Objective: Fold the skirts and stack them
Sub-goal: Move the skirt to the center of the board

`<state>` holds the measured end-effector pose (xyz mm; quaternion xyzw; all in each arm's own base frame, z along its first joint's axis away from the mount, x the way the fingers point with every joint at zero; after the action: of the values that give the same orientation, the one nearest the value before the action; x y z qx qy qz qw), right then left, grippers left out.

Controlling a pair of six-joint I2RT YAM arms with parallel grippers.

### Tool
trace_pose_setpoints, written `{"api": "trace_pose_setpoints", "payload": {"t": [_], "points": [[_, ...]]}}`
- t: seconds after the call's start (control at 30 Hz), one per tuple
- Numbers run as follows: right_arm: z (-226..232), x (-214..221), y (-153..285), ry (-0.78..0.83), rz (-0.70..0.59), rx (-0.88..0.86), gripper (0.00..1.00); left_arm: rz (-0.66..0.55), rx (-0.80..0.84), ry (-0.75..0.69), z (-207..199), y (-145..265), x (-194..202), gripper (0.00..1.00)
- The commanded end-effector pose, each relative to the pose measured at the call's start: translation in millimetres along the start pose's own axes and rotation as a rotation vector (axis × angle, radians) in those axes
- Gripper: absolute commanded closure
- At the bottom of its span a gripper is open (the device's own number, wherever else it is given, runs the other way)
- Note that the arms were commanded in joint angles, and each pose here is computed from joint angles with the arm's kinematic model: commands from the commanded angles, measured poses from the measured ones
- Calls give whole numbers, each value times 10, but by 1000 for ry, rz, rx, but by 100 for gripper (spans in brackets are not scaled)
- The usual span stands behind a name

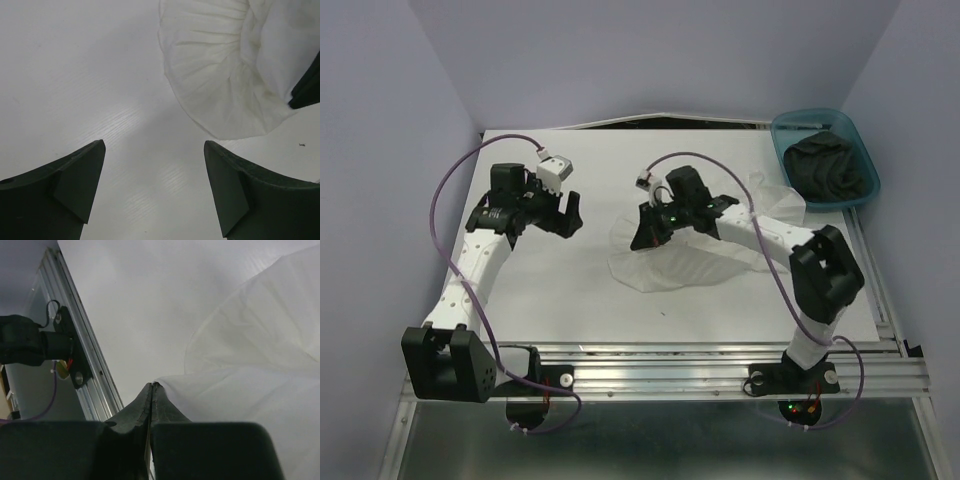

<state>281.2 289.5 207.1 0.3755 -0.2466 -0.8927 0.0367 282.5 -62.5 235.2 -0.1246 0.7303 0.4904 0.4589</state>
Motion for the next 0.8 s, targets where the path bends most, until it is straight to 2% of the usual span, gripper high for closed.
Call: {"api": "trace_pose_setpoints", "payload": {"t": [0.0, 0.07, 0.2, 0.23, 0.3, 0.33, 0.4, 0.43, 0.47, 0.5, 0.6, 0.63, 0.77], "points": [[-13, -41, -490, 47, -1, 5, 99, -105, 18, 35, 47, 177, -255, 9], [-75, -60, -743, 48, 16, 7, 99, -125, 25, 114, 205, 246, -211, 9], [-132, -131, -852, 39, 19, 12, 99, -127, 50, 169, 291, 267, -141, 9], [-92, -137, -881, 44, 27, 2, 97, -129, 58, 167, 284, 266, -131, 9], [-46, -191, -851, 55, 33, -5, 84, -137, 62, 168, 273, 247, -94, 9], [-18, -183, -806, 61, 46, -4, 72, -139, 69, 166, 259, 242, -73, 9], [135, -273, -602, 106, 10, 10, 63, -144, 80, 148, 237, 236, -73, 9], [165, -293, -507, 122, -10, 47, 43, -144, 82, 133, 219, 232, -81, 9], [129, -234, -380, 110, -8, 80, 33, -133, 101, 99, 131, 198, -95, 9], [189, -346, -100, 122, -67, 99, 25, -120, 77, 56, 108, 175, -105, 9], [54, -317, 338, 62, -121, 182, 24, -112, 80, -42, -92, 76, -190, 9], [-147, -238, 620, 13, -161, 260, 27, -112, 89, -78, -195, 28, -242, 9], [-736, 169, 1171, -194, -186, 392, 38, -90, 102, -210, -458, -187, -409, 11]]}}
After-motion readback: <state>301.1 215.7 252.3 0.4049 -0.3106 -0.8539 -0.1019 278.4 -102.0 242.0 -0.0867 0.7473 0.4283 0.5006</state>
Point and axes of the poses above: each gripper's point midway between its finger pads, its own y axis back along the fingers, its own z axis along the line the jaws close on, x = y × z, the point moved 7 cm from there along y, back along the fingers, and after that the axes turned 1 degree about y, right-handed, at the moved point
